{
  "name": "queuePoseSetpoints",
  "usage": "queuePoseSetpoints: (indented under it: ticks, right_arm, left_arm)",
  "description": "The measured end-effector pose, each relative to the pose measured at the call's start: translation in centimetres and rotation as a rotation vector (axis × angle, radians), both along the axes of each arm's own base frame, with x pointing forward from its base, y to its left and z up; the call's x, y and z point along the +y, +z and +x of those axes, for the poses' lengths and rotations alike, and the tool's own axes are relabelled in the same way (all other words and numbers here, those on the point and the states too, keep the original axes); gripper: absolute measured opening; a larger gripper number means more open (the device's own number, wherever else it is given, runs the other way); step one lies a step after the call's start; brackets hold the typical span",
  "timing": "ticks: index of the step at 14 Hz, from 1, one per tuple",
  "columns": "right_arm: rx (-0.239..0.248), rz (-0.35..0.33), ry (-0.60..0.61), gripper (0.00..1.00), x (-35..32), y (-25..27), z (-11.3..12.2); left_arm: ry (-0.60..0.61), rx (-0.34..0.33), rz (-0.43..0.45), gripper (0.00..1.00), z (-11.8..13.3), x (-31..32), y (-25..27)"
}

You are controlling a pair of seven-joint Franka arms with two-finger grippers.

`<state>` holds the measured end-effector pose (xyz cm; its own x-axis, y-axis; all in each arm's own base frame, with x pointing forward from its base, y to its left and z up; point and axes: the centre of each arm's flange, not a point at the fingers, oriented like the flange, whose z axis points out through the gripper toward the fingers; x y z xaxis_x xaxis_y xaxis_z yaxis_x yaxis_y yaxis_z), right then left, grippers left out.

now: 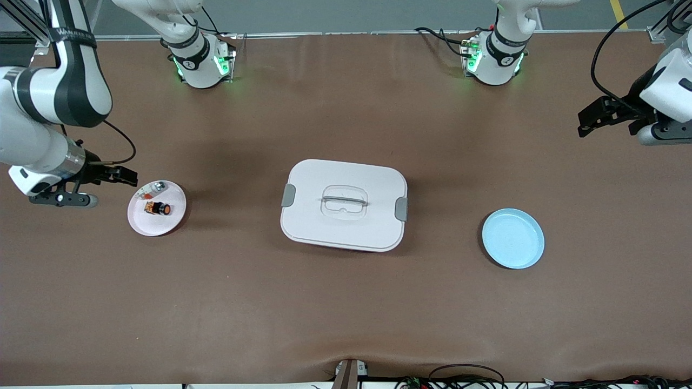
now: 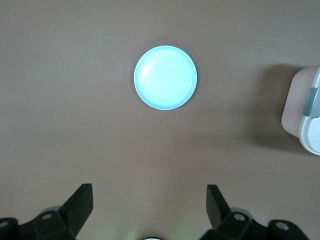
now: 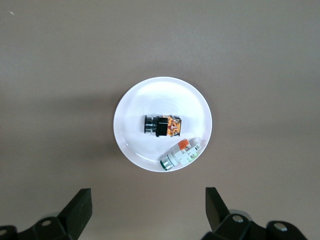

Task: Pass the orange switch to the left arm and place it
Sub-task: 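Reach the right gripper down over the white plate's black-orange switch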

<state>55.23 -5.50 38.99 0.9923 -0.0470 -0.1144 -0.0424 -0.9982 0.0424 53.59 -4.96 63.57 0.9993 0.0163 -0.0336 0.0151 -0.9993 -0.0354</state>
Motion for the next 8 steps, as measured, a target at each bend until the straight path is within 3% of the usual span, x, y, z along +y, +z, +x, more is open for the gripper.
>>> queuePoseSetpoints:
  ticks: [8]
  right_arm:
    - [0.002, 0.043, 0.012, 1.00, -2.2, -8.4, 1.9]
  left_arm:
    - [0.000, 0.000, 0.000, 1.00, 0.0, 0.0, 0.0]
